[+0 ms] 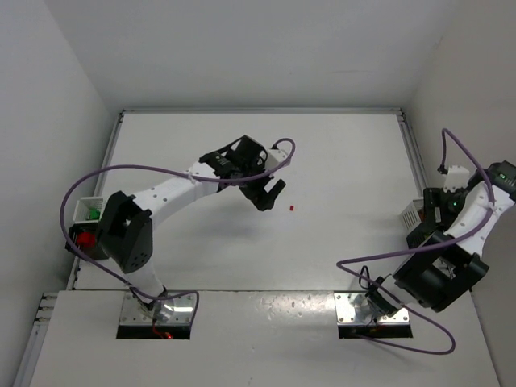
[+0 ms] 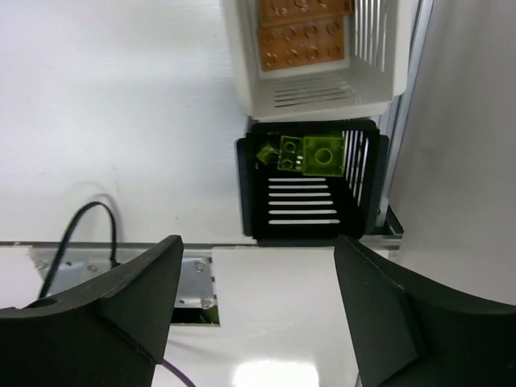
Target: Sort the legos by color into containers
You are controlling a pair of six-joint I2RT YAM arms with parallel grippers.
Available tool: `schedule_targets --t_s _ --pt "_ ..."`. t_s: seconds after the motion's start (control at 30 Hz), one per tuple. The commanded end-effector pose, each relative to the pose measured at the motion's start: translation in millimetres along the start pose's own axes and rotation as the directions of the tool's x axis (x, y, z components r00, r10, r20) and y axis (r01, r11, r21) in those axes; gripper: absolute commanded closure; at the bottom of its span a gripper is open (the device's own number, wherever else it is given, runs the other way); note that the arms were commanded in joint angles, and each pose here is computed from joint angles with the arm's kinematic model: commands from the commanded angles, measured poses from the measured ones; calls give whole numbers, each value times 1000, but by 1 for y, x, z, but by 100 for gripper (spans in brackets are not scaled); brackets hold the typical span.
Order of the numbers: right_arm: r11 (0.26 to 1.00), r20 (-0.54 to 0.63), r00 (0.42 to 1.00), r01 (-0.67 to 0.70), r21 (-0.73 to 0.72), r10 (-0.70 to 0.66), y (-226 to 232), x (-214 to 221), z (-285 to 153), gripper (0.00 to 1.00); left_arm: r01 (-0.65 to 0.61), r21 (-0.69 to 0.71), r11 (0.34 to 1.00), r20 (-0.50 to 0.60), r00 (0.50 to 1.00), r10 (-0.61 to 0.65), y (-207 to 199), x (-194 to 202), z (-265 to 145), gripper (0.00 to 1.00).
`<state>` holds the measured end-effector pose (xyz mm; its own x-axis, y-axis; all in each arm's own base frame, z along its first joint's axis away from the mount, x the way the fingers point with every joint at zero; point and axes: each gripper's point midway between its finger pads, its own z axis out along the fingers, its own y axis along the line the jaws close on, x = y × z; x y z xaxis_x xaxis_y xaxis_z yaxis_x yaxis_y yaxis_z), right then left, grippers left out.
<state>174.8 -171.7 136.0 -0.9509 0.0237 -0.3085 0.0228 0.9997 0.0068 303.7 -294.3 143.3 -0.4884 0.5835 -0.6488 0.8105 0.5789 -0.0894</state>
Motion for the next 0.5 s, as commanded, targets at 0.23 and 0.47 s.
schedule_targets --t_s 0.23,0.47 --pt "995 120 992 40 -92 -29 32 -19 -33 8 64 -105 992 19 998 -63 41 -41 63 18" --pt "992 114 993 34 -124 -20 40 -14 -29 8 95 -112 989 7 995 -95 53 -50 101 25"
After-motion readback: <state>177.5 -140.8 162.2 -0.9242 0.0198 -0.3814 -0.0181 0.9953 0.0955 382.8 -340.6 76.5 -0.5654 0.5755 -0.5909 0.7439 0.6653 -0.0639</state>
